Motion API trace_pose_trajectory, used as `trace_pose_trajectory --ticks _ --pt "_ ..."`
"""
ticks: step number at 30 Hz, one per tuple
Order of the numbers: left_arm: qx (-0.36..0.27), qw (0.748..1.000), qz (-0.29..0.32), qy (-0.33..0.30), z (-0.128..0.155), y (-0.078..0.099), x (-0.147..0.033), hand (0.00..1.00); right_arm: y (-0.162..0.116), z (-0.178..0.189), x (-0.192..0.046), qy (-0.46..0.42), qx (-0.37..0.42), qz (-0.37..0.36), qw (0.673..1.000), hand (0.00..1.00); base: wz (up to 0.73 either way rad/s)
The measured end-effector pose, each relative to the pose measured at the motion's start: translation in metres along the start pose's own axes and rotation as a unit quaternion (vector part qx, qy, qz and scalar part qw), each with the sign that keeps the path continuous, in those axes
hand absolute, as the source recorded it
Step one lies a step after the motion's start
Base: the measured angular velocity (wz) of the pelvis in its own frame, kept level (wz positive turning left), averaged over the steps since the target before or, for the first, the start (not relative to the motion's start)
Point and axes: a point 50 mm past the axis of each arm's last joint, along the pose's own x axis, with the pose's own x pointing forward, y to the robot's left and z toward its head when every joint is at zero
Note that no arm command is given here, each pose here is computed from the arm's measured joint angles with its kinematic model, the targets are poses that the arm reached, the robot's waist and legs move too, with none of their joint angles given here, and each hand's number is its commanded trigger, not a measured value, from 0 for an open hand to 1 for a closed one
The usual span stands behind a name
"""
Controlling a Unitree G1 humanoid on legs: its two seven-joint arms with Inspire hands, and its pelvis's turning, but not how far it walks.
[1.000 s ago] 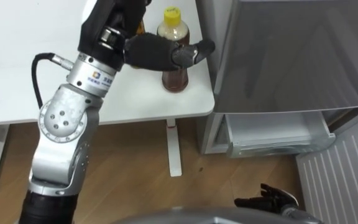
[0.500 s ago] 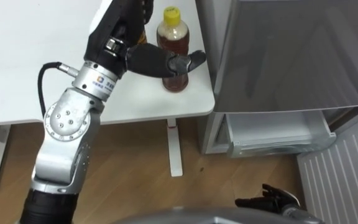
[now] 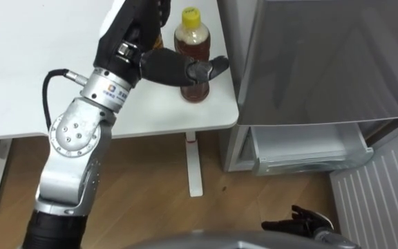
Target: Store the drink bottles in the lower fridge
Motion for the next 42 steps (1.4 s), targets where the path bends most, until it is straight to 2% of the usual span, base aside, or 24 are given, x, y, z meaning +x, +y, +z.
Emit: trace_pose_trajectory --ticks 19,38,42 --pt "-0.013 0.996 0.016 0.087 -0.037 0.006 -0.014 0.0 0.0 0.0 0.0 -0.003 0.013 -0.002 1.0 0.0 0.0" --pt "-0.032 0.994 0.022 0.104 -0.047 0.004 -0.015 0.0 0.002 0.001 0.0 -0.005 0.008 0.011 1.0 0.0 0.0" --pt "-0.067 0.993 0.027 0.093 -0.046 0.002 -0.014 0.0 0.004 0.001 0.0 -0.001 0.009 0.017 1.0 0.0 -0.02"
